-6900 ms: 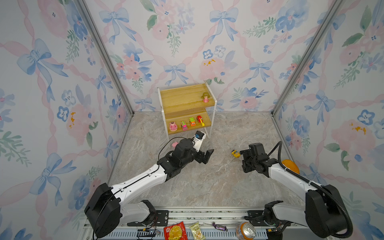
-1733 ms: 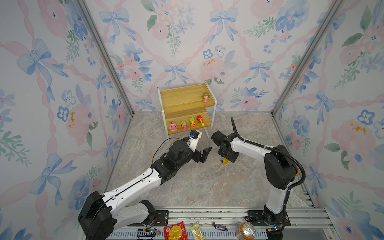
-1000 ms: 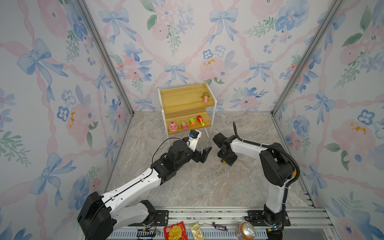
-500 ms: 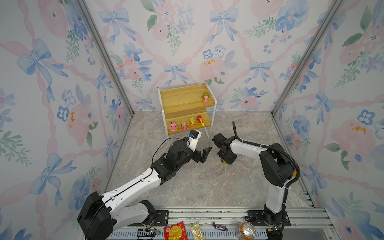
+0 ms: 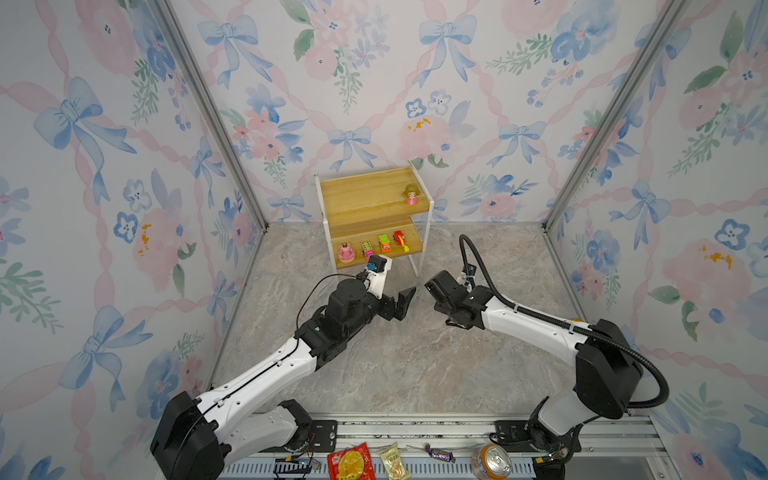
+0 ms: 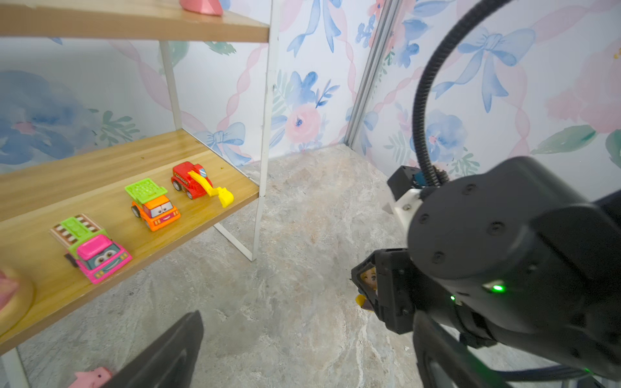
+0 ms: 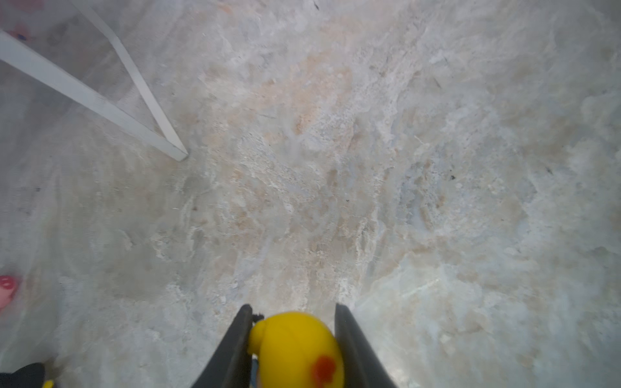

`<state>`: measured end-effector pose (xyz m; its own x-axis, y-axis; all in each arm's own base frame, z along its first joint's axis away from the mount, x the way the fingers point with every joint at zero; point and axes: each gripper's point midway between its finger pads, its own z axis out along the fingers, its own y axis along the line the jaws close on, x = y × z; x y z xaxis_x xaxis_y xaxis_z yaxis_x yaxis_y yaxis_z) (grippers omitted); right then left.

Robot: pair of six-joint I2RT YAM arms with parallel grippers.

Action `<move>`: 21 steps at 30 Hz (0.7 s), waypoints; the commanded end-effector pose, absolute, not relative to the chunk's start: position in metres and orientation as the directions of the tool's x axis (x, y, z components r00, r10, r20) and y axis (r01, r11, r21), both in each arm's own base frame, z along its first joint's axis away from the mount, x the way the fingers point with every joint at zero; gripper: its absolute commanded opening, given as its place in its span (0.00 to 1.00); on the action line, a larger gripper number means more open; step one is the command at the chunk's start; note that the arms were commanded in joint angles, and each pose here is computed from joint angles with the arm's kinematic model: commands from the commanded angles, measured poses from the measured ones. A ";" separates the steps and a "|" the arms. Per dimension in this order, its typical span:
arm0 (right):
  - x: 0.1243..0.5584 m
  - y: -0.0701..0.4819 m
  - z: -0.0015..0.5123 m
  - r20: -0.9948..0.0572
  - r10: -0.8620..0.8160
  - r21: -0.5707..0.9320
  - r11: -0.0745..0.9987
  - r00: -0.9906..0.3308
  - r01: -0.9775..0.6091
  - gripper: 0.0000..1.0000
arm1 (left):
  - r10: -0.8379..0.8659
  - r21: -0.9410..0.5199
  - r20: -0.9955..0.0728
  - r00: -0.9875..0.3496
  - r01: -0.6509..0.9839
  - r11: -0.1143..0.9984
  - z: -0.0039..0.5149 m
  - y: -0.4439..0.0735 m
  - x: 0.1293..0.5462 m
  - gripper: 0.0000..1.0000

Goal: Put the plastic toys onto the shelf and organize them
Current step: 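Carry the doll to the top shelf with the right while the left rises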

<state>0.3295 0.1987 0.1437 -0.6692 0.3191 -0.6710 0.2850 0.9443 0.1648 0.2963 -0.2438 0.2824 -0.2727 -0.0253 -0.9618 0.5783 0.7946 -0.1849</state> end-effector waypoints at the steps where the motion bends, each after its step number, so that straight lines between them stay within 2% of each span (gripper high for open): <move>1: 0.338 0.209 0.187 -0.779 0.201 0.146 0.979 -0.593 0.140 0.26 | -0.126 -0.232 -0.967 -0.222 0.552 0.801 0.317 -0.225 0.298 0.98; 6: 0.334 0.235 0.254 -0.879 0.066 0.115 0.990 -0.472 -0.077 0.25 | -0.248 -0.332 -0.941 -0.232 0.479 0.813 0.348 -0.176 0.313 0.98; 12: 0.327 0.276 0.350 -0.956 0.022 0.136 0.916 -0.291 -0.378 0.27 | -0.336 -0.385 -0.923 -0.189 0.401 0.831 0.381 -0.133 0.321 0.98; 17: 0.320 0.330 0.416 -0.986 -0.041 0.070 0.777 -0.161 -0.626 0.27 | -0.396 -0.426 -0.905 -0.159 0.327 0.843 0.393 -0.098 0.336 0.98; 21: 0.316 0.366 0.451 -0.997 -0.051 0.006 0.655 -0.052 -0.756 0.29 | -0.434 -0.455 -0.890 -0.139 0.265 0.850 0.396 -0.071 0.348 0.98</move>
